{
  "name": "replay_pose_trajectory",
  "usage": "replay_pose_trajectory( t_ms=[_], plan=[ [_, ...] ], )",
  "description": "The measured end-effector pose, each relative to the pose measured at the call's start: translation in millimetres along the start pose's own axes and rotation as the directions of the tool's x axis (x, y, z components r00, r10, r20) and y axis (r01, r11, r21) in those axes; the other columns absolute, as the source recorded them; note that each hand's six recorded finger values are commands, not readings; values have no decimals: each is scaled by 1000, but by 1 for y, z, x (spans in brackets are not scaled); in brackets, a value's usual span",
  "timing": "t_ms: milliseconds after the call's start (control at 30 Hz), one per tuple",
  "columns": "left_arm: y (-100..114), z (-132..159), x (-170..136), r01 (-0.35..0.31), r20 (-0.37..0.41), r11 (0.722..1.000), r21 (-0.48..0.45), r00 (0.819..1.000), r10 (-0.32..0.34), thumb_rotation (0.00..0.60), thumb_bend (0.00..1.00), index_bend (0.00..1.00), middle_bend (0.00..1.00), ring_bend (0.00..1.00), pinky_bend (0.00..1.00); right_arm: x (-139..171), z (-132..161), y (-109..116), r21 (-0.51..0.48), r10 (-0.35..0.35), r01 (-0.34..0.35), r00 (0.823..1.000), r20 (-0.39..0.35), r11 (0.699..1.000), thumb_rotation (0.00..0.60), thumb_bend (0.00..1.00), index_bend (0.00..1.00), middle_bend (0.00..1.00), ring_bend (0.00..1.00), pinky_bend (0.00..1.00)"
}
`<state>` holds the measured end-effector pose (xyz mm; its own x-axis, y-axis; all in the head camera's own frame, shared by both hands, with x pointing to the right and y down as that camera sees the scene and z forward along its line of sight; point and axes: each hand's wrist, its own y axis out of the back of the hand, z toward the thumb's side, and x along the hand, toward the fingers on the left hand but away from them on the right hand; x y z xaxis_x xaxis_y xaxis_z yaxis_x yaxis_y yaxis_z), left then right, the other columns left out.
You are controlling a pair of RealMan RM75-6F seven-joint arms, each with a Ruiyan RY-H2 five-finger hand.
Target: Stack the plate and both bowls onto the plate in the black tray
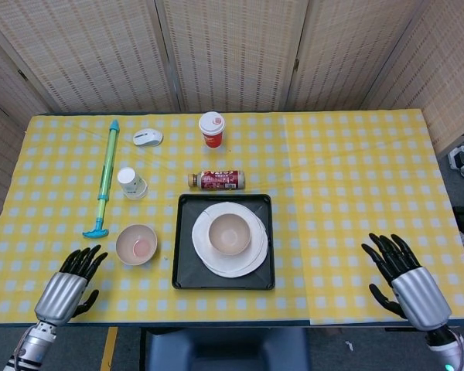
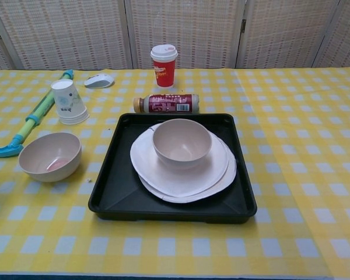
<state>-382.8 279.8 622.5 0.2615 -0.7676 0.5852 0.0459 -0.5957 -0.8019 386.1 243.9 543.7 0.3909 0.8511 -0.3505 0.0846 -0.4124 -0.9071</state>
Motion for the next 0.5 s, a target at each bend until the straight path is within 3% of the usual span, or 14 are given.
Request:
replay_pose_trajectory(
  t_ms=[167, 233, 300, 500],
  plan=[
    [-7, 10, 14, -11, 34, 998, 57, 999, 9, 600, 425, 3, 189, 146, 262, 6, -2, 9, -22, 11, -11, 1000, 13, 1000, 600, 404, 0, 0, 0, 0],
    [-4, 13, 24, -36, 43, 995, 88, 999, 33, 600, 418, 34, 302, 251, 385, 4, -1, 8, -26, 9, -9, 1000, 9, 1000, 600, 404, 0, 0, 0, 0],
    [-2, 14, 32, -58, 51, 993, 103, 997, 53, 600, 413, 114, 485, 420, 560, 2, -1, 6, -26, 12, -12, 1000, 7, 1000, 600, 404, 0, 0, 0, 0],
    [-4, 13, 53, -69, 54, 989, 134, 997, 62, 600, 372, 303, 876, 774, 857, -4, -2, 0, -25, 20, -20, 1000, 14, 999, 600, 403, 0, 0, 0, 0]
  ],
)
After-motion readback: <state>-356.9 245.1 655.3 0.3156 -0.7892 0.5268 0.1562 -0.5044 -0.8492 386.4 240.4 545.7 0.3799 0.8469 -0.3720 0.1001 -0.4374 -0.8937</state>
